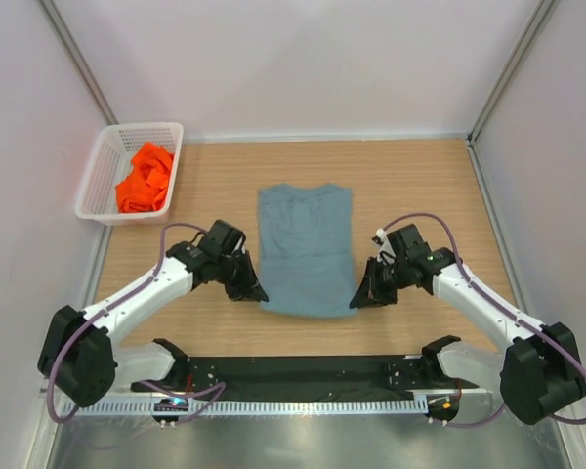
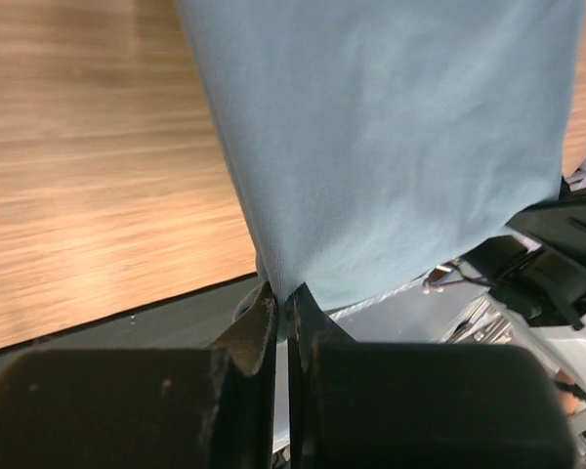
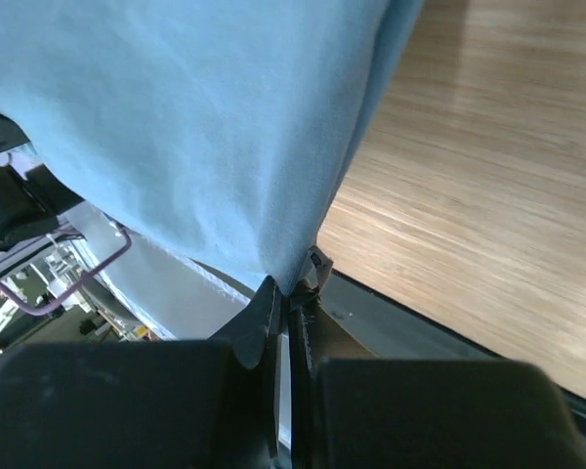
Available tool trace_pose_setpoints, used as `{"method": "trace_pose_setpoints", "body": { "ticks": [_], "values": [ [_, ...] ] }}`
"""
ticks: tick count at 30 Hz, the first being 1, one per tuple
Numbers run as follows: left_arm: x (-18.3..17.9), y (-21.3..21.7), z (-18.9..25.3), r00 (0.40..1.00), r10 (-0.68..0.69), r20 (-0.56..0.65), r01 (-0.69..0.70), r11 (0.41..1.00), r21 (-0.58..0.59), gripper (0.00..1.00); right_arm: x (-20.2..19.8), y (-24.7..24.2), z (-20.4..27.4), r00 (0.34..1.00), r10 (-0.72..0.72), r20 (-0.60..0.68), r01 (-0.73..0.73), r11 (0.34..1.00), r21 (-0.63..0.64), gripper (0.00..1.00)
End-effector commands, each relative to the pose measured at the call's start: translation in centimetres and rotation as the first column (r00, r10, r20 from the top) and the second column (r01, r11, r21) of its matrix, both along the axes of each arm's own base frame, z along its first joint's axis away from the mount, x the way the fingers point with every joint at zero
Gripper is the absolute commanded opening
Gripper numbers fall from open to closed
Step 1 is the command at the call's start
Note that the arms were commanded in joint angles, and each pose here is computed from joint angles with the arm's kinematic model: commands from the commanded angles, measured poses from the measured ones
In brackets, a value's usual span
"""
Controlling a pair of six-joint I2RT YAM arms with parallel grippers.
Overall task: Fold and stack the t-shirts
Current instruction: Fold the tshirt
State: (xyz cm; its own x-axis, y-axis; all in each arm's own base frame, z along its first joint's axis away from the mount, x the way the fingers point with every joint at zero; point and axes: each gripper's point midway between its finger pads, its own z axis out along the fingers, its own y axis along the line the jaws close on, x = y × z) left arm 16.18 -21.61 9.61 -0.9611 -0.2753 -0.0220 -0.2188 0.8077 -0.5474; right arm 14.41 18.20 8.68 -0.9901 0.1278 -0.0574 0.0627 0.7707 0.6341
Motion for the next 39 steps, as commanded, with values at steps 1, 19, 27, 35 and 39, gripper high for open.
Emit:
{"method": "trace_pose_setpoints", "body": {
  "ticks": [1, 19, 27, 35, 39],
  "values": [
    [2.3, -0.3, 2.8, 0.999, 0.002, 0.045, -0.003, 0.999, 0.032, 0.00, 3.1, 0.4, 3.7, 0.997, -0.025, 0.074, 0.025, 1.000, 0.000, 0.02],
    [16.7, 0.5, 6.4, 0.996, 0.003, 0.085, 0.000, 0.999, -0.037, 0.00, 15.7, 2.1, 7.5, 0.991, -0.075, 0.107, 0.067, 0.994, 0.081, 0.02],
    [22.4, -1.0, 7.8, 0.990, 0.018, 0.143, -0.005, 0.996, -0.091, 0.00, 20.3, 1.7, 8.0, 0.990, -0.100, 0.101, 0.090, 0.991, 0.095, 0.01],
    [27.0, -2.5, 7.7, 0.985, 0.039, 0.169, -0.015, 0.990, -0.139, 0.00, 24.2, 1.4, 7.1, 0.989, -0.123, 0.083, 0.112, 0.987, 0.116, 0.02],
    [29.0, -2.7, 7.2, 0.983, 0.059, 0.174, -0.032, 0.987, -0.157, 0.00, 26.2, 1.6, 6.7, 0.987, -0.139, 0.078, 0.128, 0.983, 0.133, 0.02]
  ]
}}
